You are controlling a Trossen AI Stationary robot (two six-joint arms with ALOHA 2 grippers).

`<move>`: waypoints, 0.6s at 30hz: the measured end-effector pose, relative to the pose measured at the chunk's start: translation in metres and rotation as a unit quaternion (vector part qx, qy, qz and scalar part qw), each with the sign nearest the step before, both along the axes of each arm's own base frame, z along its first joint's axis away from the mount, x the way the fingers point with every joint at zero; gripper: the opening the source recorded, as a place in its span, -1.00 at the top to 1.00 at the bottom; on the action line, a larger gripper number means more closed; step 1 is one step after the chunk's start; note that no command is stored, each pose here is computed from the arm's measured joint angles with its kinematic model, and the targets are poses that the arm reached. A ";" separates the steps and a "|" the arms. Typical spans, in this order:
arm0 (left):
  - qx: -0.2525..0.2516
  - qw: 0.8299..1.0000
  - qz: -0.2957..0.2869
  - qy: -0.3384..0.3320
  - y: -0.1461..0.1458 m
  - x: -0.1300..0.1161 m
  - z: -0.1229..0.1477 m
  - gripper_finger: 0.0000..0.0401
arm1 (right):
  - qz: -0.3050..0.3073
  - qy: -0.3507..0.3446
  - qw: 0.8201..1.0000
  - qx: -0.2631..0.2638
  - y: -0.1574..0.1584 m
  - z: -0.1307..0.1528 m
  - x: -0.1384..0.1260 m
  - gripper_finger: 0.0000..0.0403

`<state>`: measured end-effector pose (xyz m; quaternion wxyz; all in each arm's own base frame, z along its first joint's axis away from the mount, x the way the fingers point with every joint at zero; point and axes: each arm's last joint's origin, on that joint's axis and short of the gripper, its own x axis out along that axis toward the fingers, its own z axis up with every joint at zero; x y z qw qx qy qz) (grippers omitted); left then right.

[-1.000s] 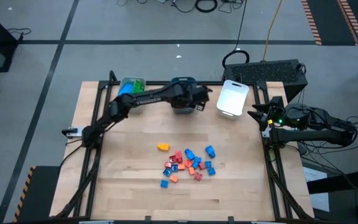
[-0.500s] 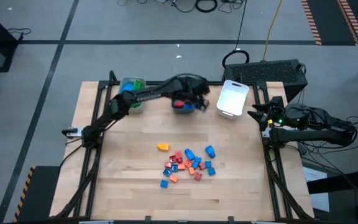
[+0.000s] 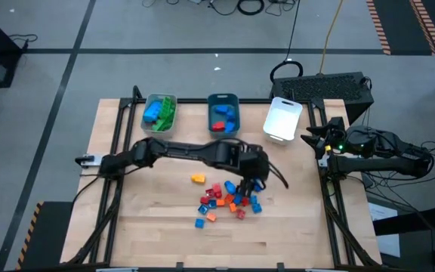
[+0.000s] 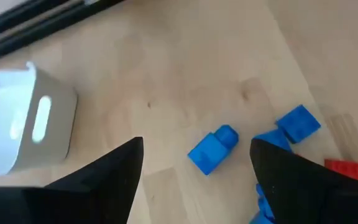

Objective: Sort blocks by size
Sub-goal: Put the blue 1 stud game piece into the blue bin

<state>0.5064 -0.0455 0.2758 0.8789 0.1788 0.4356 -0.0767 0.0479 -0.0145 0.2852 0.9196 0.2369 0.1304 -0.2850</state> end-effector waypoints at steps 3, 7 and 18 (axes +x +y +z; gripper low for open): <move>0.005 1.000 -0.025 -0.004 -0.005 0.006 -0.010 -0.48 | -0.004 -0.005 1.000 0.008 0.000 0.000 0.000 -0.18; -0.012 0.999 -0.032 0.019 -0.006 0.010 -0.025 -0.48 | -0.004 -0.002 1.000 0.011 0.000 -0.001 0.000 -0.18; 0.044 0.992 -0.120 0.009 -0.007 0.022 -0.047 -0.48 | 0.003 -0.001 1.000 0.025 0.001 -0.001 0.002 -0.18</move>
